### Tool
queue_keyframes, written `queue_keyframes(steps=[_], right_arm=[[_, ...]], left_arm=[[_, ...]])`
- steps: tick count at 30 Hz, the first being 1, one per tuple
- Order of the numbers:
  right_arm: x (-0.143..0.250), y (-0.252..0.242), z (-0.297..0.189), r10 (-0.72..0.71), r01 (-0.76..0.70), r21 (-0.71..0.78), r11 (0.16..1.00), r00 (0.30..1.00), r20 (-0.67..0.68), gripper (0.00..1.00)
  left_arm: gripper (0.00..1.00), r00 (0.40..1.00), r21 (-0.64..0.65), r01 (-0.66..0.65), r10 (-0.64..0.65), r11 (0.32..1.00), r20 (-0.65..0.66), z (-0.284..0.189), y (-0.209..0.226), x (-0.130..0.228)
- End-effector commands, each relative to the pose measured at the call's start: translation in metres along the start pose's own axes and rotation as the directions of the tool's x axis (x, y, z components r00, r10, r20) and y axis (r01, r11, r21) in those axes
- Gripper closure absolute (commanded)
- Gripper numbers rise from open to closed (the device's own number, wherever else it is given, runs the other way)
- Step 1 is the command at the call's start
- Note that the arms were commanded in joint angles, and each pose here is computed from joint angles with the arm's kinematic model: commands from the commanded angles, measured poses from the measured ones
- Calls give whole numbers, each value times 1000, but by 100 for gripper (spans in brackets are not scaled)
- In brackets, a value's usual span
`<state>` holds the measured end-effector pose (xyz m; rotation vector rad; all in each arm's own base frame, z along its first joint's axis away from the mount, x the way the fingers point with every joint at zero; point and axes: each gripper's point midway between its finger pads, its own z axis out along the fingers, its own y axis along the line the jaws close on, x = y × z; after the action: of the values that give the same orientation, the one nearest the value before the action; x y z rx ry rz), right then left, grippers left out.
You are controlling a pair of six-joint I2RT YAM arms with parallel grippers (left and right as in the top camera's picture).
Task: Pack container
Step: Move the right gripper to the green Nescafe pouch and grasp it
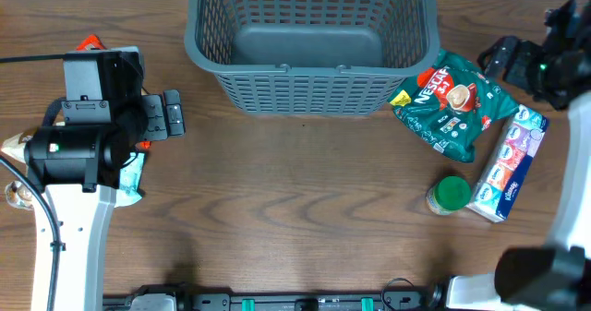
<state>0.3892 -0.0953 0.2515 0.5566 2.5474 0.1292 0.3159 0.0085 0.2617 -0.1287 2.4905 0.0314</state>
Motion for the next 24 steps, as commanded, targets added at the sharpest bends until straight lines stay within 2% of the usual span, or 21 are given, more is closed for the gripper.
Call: queue_keyframes(steps=[1,13,18,24], right_arm=[[4,-21,36,132,-125,97,987,989,-72,1],[48,-38,166,221,-175,162,971,916,-335,1],[62,-39,191,239,-191,160,969,889,-390,1],[60,-41,205,236,-192,151,970,899,-368,1]], left_arm=[[1,1000,-14,-17,17,1000,10,-2,3,-5],[1,1000,-14,-17,17,1000,6,-1,3,-4],[1,1000,-14,-17,17,1000,6,-1,3,-4],[1,1000,-14,-17,17,1000,6,-1,3,-4]])
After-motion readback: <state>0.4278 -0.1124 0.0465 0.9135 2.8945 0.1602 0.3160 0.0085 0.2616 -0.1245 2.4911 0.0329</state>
